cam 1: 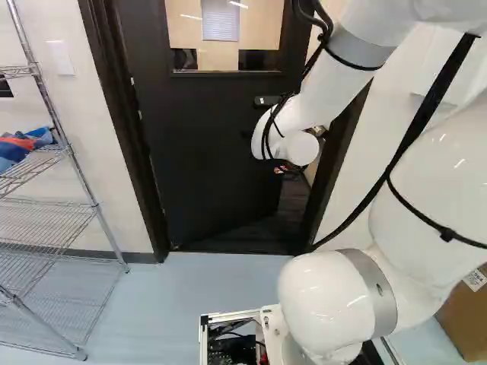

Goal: Open the door and move inside

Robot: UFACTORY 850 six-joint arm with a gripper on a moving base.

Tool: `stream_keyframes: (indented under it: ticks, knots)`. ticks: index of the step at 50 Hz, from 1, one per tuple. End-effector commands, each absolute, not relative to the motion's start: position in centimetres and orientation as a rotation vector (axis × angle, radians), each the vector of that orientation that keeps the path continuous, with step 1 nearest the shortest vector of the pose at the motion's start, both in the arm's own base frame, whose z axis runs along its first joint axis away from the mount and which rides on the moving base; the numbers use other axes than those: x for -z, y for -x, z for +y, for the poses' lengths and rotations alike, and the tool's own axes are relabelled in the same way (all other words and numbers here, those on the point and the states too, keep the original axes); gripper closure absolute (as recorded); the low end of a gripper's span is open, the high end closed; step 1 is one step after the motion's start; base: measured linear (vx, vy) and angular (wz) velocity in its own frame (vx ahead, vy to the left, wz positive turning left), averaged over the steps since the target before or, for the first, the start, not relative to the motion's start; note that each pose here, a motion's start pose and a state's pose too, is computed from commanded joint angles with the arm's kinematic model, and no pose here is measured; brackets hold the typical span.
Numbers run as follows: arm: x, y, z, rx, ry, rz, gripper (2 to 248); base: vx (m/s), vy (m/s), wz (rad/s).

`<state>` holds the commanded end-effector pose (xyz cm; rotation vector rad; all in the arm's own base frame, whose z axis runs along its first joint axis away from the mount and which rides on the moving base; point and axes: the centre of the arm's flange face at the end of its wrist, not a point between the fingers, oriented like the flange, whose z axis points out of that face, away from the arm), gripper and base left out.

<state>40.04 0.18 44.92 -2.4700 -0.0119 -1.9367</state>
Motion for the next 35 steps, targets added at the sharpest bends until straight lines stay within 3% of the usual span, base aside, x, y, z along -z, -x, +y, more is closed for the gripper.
stream_keyframes:
  ticks: [35]
  knots:
    - [-44.92,-40.04,0.18,1.937,2.470,-0.012,3,0.098,0.043,-0.015]
